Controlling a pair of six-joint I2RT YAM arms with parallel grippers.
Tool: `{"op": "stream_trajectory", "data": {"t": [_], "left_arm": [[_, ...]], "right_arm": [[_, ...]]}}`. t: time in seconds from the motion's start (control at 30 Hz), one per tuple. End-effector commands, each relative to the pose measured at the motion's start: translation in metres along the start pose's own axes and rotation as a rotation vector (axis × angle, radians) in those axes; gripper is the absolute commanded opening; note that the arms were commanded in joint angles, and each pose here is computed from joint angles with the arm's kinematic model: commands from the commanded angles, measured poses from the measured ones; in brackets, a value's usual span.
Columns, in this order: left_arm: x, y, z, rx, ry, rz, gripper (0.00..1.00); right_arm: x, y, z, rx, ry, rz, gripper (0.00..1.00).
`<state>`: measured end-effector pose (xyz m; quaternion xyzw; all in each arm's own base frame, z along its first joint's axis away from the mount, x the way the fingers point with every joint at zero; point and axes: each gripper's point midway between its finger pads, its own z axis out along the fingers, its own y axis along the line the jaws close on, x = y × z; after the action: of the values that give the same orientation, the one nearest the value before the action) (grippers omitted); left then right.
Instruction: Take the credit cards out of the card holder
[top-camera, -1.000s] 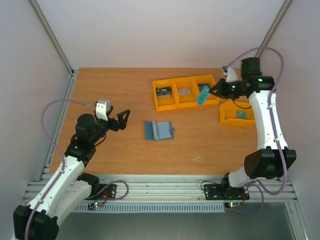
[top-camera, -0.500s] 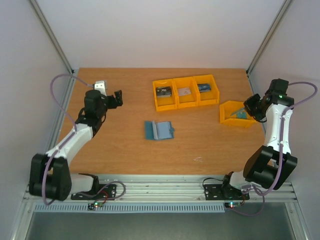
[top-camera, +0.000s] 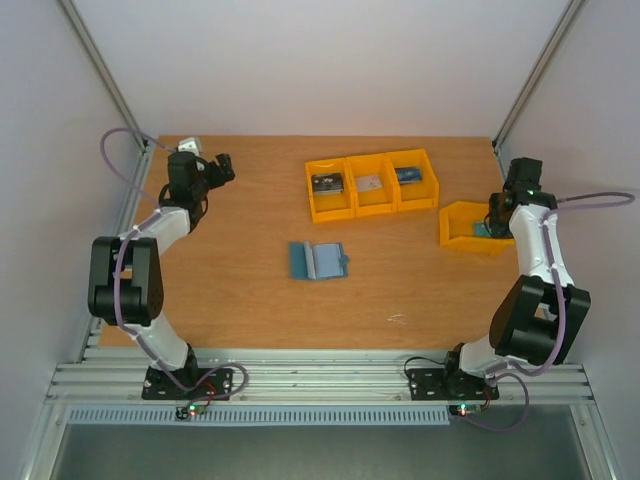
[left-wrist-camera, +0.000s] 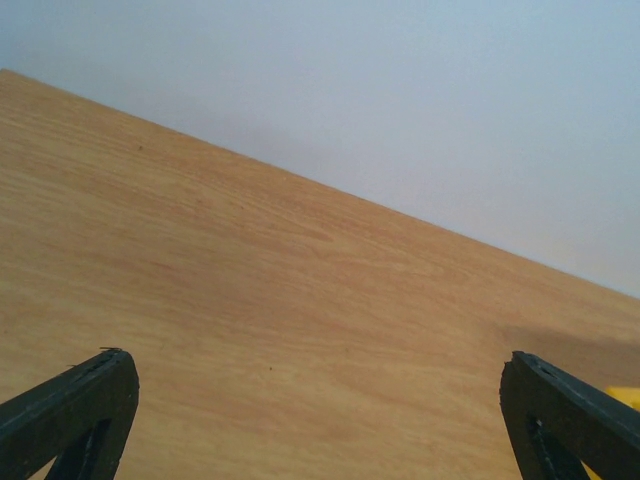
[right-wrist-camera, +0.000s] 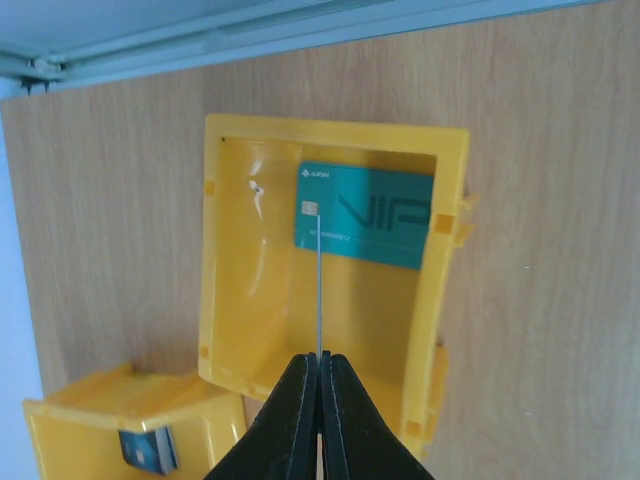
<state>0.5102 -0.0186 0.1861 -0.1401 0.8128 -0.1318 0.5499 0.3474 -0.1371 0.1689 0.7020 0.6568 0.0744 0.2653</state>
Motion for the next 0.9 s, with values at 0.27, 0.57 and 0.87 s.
{"op": "stream_trajectory", "data": {"t": [0.27, 0.57, 0.87], "left_arm": [[-0.032, 0.016, 0.032, -0.005, -0.033, -0.024, 0.99], [-0.031, 0.016, 0.056, -0.006, 0.008, -0.034, 0.99], [-0.033, 0.018, 0.054, -0.027, 0.007, -0.014, 0.99]], "right_arm": [[-0.009, 0.020, 0.027, 0.150, -0.149, 0.116, 0.01], [-0.011, 0.027, 0.051, 0.148, -0.190, 0.162, 0.01], [-0.018, 0.057, 0.093, 0.053, -0.277, 0.175, 0.01]]}}
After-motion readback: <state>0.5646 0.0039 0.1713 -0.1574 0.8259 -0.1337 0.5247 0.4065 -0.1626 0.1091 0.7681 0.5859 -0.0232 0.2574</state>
